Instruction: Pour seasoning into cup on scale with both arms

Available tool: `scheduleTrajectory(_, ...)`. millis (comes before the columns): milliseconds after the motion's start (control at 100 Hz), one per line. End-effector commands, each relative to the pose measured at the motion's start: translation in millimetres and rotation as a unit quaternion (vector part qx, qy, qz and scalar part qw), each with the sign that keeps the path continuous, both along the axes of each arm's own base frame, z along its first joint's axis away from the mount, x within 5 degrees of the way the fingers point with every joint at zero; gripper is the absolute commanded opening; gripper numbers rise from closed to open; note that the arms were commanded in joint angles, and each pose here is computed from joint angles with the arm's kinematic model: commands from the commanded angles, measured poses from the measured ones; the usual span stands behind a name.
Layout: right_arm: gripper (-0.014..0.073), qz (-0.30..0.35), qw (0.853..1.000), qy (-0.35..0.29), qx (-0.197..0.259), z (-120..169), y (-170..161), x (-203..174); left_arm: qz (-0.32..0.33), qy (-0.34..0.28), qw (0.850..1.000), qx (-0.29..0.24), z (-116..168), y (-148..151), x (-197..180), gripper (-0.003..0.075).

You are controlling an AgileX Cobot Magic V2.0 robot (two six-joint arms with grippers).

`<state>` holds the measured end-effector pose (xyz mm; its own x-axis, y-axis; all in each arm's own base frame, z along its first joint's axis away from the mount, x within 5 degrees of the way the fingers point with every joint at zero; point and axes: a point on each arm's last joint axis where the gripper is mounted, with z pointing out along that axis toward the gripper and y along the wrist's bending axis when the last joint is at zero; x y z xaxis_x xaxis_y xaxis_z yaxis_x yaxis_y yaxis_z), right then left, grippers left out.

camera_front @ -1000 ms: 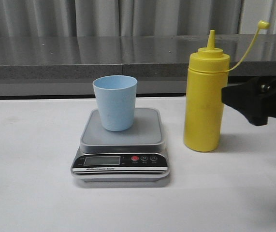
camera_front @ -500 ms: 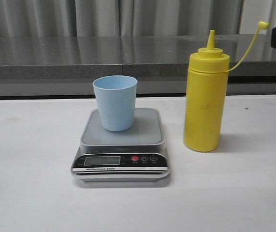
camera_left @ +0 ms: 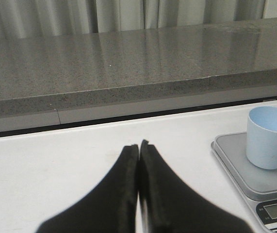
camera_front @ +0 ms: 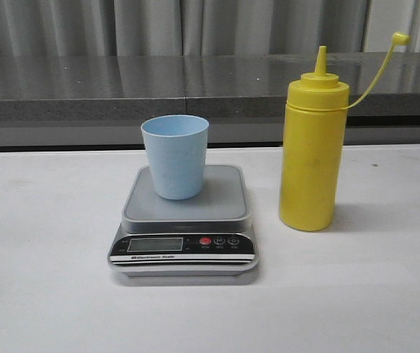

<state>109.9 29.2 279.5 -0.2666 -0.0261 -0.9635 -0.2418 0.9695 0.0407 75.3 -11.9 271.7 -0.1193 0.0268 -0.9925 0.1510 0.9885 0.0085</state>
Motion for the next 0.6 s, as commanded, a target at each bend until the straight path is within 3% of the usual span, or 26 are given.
scheduleTrajectory(0,0.0635,-0.003,0.999,-0.037,0.006,17,-3,-9,0.008,-0.048,0.999,-0.017,16,1,1,-0.0020)
scheduleTrajectory(230,0.0632,-0.007,0.999,-0.044,0.008,19,-10,-32,0.008,-0.048,0.999,-0.017,16,1,1,-0.0020)
scheduleTrajectory(300,0.0591,-0.007,0.998,-0.053,0.011,20,-11,-36,0.008,-0.048,0.999,-0.017,16,1,1,-0.0020)
scheduleTrajectory(390,0.0449,-0.007,0.998,-0.057,0.012,21,-12,-37,0.008,-0.048,0.999,-0.017,16,1,1,-0.0020)
scheduleTrajectory(590,-0.0013,-0.008,0.998,-0.056,0.011,21,-12,-37,0.008,-0.048,0.999,-0.017,16,1,1,-0.0020)
